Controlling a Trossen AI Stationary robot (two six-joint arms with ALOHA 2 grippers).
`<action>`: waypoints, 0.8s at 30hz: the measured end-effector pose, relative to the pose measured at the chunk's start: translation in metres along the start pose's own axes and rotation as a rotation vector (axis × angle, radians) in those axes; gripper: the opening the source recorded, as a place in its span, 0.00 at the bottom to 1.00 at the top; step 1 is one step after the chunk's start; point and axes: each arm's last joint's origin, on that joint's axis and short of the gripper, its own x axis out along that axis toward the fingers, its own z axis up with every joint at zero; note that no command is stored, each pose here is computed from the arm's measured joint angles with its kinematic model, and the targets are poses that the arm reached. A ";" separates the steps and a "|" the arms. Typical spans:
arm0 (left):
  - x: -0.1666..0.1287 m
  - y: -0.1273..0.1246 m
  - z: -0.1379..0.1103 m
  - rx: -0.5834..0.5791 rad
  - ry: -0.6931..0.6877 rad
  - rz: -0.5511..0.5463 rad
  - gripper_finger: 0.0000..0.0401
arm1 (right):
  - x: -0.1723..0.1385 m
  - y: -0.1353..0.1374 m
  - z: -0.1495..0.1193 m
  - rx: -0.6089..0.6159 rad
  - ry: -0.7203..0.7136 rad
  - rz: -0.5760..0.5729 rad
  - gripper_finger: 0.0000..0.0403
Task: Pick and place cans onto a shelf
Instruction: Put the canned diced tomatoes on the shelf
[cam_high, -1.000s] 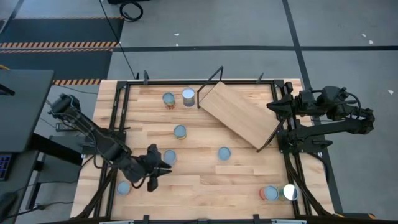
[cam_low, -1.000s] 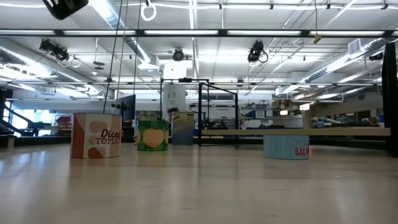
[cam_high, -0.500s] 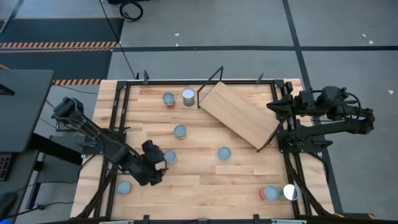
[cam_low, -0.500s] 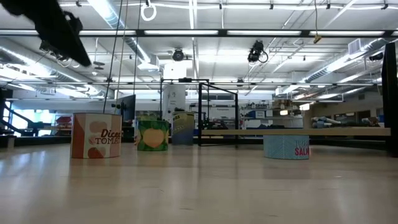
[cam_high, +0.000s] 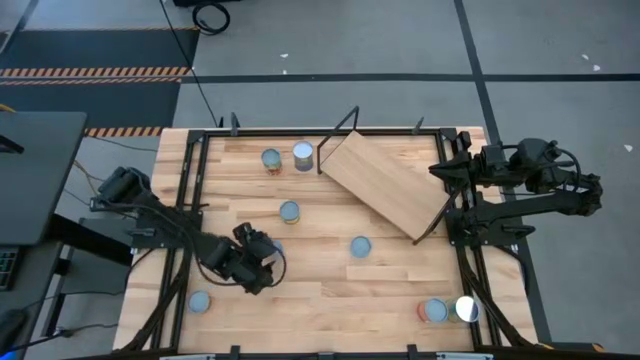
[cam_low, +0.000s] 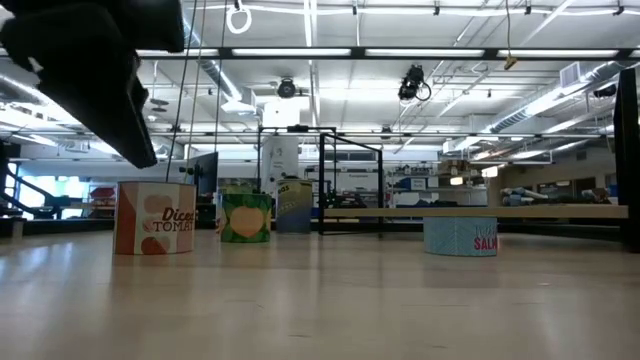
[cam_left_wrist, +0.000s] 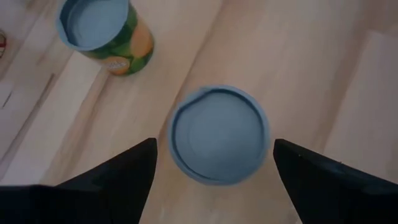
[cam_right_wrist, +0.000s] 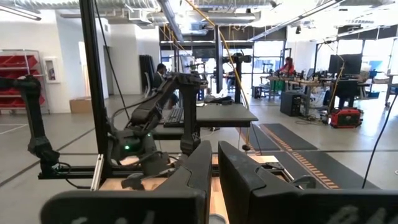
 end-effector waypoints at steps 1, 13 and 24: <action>0.002 0.002 0.002 -0.006 0.010 0.000 0.82 | 0.000 0.000 0.000 0.000 0.000 0.000 0.09; 0.022 0.013 0.020 -0.073 0.105 -0.049 0.82 | 0.000 0.000 0.000 0.000 0.001 0.000 0.09; 0.032 0.012 0.024 -0.067 0.105 -0.062 0.82 | 0.000 0.000 0.000 0.000 -0.001 0.000 0.09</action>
